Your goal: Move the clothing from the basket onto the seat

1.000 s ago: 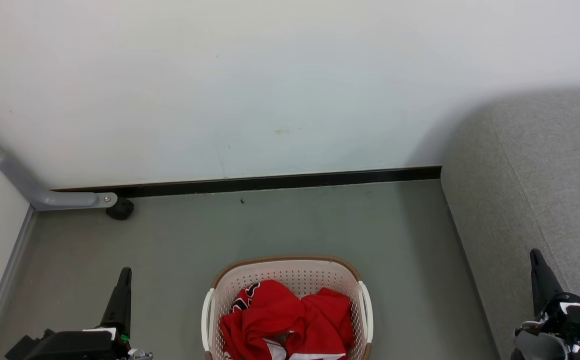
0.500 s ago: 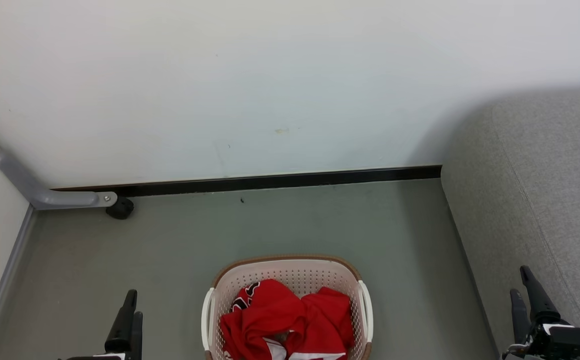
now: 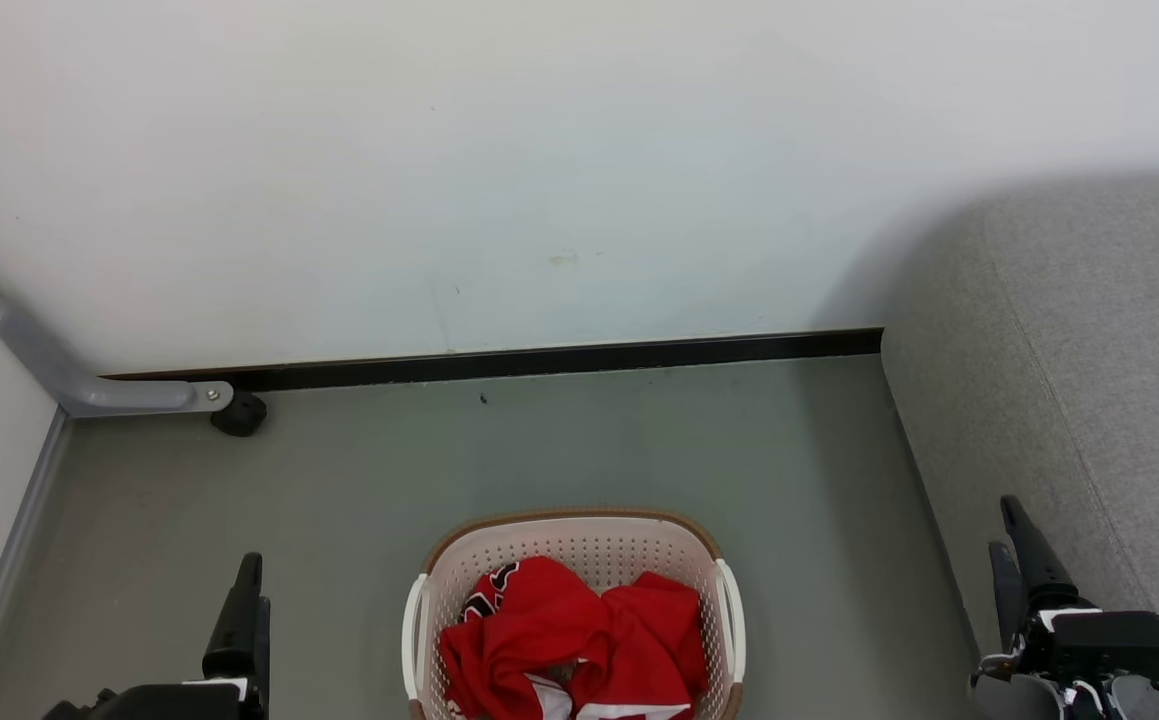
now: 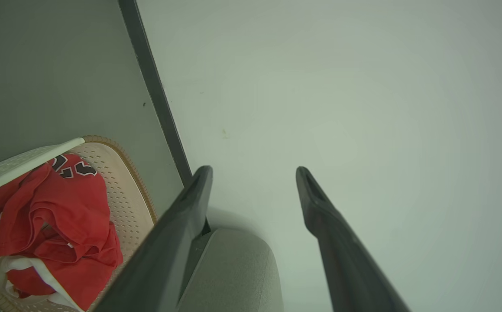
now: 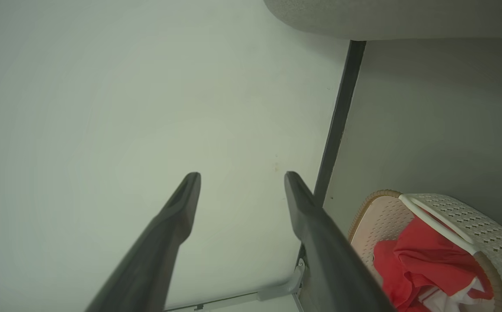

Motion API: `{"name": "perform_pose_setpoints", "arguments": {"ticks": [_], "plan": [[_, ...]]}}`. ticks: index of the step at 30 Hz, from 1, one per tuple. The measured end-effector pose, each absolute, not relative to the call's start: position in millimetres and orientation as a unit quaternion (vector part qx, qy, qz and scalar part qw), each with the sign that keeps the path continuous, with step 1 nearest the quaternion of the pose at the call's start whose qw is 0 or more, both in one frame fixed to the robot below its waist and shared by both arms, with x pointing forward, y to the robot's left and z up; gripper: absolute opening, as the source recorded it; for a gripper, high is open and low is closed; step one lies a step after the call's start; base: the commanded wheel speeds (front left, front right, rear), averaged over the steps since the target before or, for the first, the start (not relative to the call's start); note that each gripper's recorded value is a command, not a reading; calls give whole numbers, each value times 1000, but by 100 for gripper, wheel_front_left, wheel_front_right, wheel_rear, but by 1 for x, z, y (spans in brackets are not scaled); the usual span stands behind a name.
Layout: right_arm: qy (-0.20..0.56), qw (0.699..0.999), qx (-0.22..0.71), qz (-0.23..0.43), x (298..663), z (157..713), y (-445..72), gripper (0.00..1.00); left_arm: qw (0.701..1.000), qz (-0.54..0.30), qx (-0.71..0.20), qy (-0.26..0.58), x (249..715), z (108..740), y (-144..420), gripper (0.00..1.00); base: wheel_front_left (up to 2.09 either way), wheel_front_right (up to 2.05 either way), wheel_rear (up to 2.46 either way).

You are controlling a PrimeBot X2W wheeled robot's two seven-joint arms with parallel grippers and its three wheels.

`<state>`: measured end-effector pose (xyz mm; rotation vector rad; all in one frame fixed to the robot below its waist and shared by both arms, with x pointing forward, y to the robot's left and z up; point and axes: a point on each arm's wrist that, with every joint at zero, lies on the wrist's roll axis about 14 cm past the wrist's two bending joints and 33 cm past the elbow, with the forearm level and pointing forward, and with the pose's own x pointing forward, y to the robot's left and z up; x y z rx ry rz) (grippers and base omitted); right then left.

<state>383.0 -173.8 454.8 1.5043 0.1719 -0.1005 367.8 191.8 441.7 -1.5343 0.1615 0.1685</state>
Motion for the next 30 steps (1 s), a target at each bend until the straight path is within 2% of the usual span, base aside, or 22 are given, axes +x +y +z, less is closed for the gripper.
{"name": "perform_pose_setpoints", "arguments": {"ticks": [21, 30], "plan": [[108, 824, 556, 13, 405, 465, -143, 100, 792, 63, -601, 82, 379, 444, 189, 100, 0, 0, 0], [126, 873, 469, 47, 411, 464, -127, 100, 838, 46, -535, 95, 382, 442, 183, 100, 0, 0, 0]]}}
